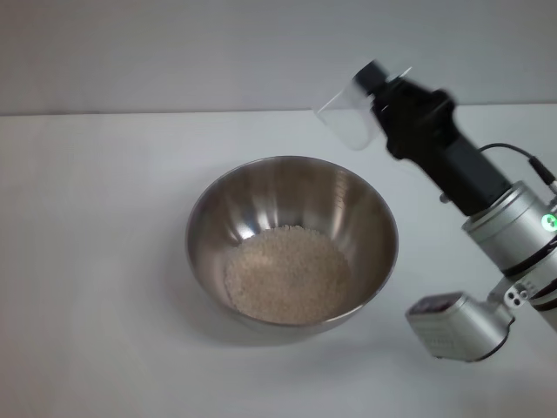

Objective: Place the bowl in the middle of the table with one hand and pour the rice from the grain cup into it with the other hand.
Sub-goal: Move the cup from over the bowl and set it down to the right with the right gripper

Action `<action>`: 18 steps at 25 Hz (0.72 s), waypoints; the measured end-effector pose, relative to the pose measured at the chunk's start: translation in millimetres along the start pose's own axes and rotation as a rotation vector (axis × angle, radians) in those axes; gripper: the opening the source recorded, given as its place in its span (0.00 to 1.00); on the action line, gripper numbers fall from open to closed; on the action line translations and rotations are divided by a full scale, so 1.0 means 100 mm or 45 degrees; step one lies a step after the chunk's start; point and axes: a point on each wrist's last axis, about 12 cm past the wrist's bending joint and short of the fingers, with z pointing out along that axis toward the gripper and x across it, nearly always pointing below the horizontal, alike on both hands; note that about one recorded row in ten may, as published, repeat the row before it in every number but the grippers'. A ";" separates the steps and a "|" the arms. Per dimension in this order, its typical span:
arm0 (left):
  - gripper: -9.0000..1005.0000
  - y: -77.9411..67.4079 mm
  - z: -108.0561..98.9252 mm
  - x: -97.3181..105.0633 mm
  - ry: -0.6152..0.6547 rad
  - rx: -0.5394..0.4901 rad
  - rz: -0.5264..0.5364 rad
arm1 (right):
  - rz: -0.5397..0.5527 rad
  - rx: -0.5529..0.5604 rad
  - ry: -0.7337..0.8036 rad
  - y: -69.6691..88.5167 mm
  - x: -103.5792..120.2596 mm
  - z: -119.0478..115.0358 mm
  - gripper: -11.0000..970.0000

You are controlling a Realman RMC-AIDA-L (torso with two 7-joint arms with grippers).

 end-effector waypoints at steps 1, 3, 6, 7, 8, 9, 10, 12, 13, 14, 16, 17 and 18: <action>0.44 0.00 0.00 0.00 -0.002 0.001 0.000 | 0.084 0.026 0.060 -0.02 -0.01 -0.02 0.02; 0.44 0.00 0.00 -0.01 -0.010 0.005 0.003 | 0.292 0.106 0.195 -0.10 -0.06 -0.09 0.02; 0.44 -0.01 0.01 -0.02 -0.019 0.009 0.008 | 0.525 0.222 0.340 -0.21 -0.08 -0.19 0.02; 0.44 -0.01 0.01 -0.02 -0.019 0.009 0.008 | 0.525 0.222 0.340 -0.21 -0.08 -0.19 0.03; 0.44 -0.01 0.01 -0.02 -0.019 0.009 0.008 | 0.672 0.308 0.436 -0.28 -0.07 -0.27 0.03; 0.44 -0.01 0.01 -0.02 -0.019 0.009 0.008 | 0.672 0.308 0.436 -0.28 -0.07 -0.27 0.03; 0.44 -0.01 0.01 -0.02 -0.019 0.009 0.008 | 0.730 0.346 0.486 -0.30 -0.06 -0.31 0.03; 0.44 0.00 0.01 -0.02 -0.018 0.010 0.012 | 0.832 0.415 0.580 -0.33 -0.06 -0.39 0.03; 0.44 0.01 0.01 -0.03 -0.026 0.013 0.018 | 0.946 0.487 0.687 -0.34 -0.06 -0.47 0.03; 0.44 0.01 0.01 -0.03 -0.026 0.013 0.018 | 0.946 0.487 0.687 -0.34 -0.06 -0.47 0.03; 0.44 0.01 0.00 -0.04 -0.035 0.017 0.021 | 1.057 0.563 0.806 -0.34 -0.06 -0.55 0.02; 0.44 0.01 0.00 -0.04 -0.035 0.017 0.021 | 1.111 0.593 0.863 -0.34 -0.06 -0.58 0.02; 0.44 0.01 0.00 -0.05 -0.039 0.018 0.023 | 1.204 0.636 0.967 -0.30 -0.05 -0.65 0.02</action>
